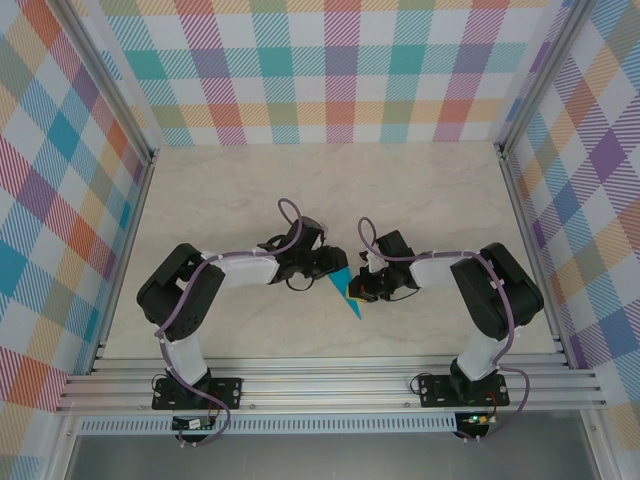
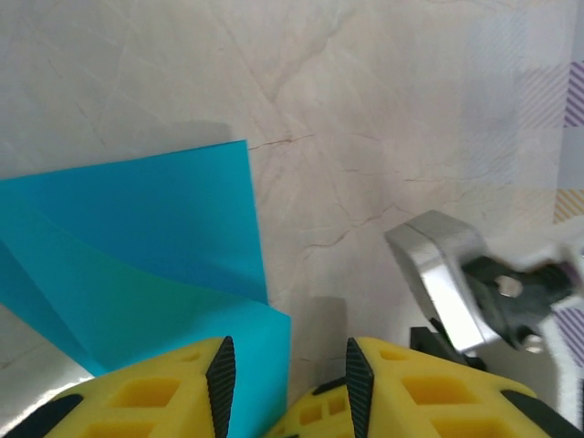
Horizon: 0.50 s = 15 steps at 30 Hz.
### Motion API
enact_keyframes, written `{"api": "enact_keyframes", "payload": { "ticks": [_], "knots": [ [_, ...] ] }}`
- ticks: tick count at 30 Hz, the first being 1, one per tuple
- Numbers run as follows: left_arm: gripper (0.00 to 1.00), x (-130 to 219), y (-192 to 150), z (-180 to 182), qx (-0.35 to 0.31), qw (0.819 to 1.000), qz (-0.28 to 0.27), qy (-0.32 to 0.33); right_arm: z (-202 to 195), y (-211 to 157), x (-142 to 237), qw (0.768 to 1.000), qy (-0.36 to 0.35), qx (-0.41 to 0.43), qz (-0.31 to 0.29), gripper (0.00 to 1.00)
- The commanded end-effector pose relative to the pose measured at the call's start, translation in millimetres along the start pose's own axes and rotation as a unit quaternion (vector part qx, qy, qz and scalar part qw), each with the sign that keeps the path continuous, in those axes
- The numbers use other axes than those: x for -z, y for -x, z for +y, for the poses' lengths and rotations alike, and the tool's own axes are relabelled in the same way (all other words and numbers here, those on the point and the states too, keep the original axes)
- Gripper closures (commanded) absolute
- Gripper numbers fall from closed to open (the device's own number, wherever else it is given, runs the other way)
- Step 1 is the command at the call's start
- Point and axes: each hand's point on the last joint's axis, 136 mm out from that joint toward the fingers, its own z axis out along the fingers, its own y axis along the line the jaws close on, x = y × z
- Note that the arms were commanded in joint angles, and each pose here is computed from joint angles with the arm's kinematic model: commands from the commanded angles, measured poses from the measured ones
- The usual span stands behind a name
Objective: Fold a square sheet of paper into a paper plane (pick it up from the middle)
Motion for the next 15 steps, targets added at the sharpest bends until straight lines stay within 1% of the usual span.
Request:
{"api": "enact_keyframes", "payload": {
  "ticks": [1,7,15],
  "knots": [
    [0.62,-7.3,1.2,-1.8,-0.006,1.0,0.0,-0.003,-54.1,-33.4,-13.9,0.994,-0.092,-0.05,0.041,0.96],
    [0.63,-19.4,3.1,23.3,0.0,0.999,-0.001,0.037,-56.8,-35.7,-13.4,0.993,-0.098,-0.05,0.044,0.96],
    [0.63,-22.4,17.2,45.0,0.01,0.998,-0.002,0.059,-60.5,-38.2,-12.0,0.992,-0.109,-0.048,0.048,0.97]
  ]
}}
